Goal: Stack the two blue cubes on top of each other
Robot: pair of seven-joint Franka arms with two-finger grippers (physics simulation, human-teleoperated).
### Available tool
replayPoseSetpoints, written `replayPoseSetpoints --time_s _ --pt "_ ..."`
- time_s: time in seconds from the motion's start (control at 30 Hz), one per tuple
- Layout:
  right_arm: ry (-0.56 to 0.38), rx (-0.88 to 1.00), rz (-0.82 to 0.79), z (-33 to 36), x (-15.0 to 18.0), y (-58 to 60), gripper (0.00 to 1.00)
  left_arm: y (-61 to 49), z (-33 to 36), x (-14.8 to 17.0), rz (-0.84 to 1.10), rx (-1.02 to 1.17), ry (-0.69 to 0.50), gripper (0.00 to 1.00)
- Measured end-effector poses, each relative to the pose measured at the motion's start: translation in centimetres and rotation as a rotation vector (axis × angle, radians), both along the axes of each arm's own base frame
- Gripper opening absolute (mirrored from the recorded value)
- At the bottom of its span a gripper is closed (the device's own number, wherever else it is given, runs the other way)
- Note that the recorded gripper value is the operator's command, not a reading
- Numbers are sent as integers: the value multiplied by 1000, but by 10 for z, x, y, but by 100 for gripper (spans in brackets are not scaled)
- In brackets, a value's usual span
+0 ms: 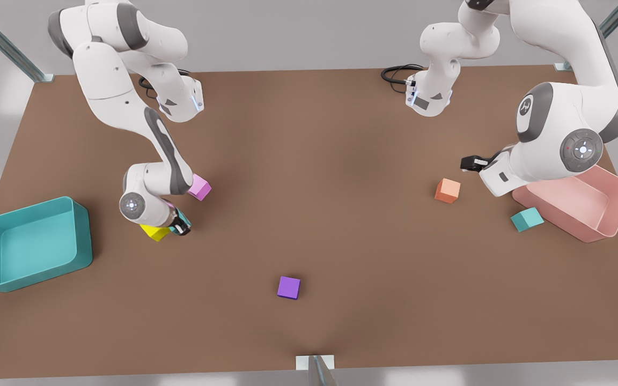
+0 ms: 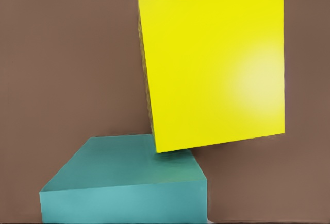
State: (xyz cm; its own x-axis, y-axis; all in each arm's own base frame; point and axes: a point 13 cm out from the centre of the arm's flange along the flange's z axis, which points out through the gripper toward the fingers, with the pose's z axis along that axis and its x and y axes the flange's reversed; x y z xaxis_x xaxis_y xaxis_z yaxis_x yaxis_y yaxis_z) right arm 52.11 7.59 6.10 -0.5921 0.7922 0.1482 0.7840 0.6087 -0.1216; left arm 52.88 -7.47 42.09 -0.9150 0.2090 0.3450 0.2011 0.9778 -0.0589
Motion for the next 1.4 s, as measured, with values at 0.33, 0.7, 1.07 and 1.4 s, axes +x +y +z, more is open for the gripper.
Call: replayPoseSetpoints --time_s 0.33,0.7,1.07,1.4 --pt "-35 231 175 50 -11 265 45 0 1 0 5 2 -2 100" --pt "-101 281 142 12 -9 489 46 180 -85 42 313 70 -31 100" --pt "-142 172 -52 6 10 487 100 271 -215 87 361 69 -122 100" --pt "-68 150 -245 94 55 416 100 321 -281 53 403 49 -86 100"
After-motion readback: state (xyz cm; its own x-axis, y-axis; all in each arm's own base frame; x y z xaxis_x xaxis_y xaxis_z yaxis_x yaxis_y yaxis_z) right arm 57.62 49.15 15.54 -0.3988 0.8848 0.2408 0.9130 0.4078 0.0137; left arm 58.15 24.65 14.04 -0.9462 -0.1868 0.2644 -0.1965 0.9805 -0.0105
